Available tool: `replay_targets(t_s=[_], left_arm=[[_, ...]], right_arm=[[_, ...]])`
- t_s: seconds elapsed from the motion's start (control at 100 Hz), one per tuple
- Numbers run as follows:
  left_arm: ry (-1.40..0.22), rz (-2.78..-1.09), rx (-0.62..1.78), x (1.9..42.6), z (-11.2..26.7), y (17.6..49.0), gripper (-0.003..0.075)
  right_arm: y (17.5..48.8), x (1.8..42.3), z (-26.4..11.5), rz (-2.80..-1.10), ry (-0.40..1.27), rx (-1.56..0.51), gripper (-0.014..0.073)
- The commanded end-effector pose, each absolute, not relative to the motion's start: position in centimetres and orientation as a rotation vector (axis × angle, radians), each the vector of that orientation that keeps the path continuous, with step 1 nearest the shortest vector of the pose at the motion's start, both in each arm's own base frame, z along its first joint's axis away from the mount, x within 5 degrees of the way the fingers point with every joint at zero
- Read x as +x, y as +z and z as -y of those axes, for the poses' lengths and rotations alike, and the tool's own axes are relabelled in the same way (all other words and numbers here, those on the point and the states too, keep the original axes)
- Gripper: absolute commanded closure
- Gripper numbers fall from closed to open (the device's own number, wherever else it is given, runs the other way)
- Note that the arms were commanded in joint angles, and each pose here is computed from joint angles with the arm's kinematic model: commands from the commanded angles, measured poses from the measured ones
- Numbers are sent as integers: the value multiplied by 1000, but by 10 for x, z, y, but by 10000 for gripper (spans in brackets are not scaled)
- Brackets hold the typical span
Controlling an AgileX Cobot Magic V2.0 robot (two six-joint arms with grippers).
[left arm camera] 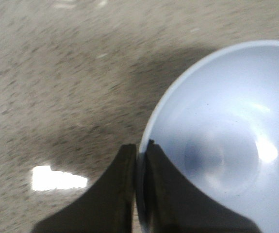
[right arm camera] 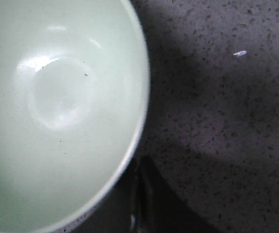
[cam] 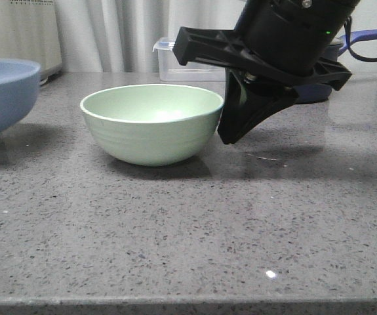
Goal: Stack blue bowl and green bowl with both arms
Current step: 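Lift the blue bowl with the left gripper and lower it into the green bowl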
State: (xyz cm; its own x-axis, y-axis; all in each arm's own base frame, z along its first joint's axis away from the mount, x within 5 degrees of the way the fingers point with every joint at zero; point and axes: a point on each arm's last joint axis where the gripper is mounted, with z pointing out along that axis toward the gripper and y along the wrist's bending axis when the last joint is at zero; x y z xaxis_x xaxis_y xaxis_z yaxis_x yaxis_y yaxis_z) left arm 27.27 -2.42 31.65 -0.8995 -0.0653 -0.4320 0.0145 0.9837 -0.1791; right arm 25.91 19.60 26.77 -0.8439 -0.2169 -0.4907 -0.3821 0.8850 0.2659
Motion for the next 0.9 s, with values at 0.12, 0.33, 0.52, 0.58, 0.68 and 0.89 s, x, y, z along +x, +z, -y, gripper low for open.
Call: replay_targets(t_s=[0.12,0.33,0.52,0.58,0.68,0.89], left_arm=[[-380,-2508,111,276,48,369,741],[-422,-2505,298,287,87,384,741],[-454,-2512,438,296,122,384,741],[-463,-2517,467,299,131,382,741],[-475,-2527,509,300,143,377,741],[-491,-2525,565,297,159,373,741]], right_arm=[[287,259,-198,-2505,540,-426,661],[287,259,-198,-2505,540,-426,661],[287,259,-198,-2505,540,-426,661],[287,259,-198,-2505,540,-426,661],[287,259,-198,-2505,540,-426,661],[287,259,-198,-2505,540,-426,661]])
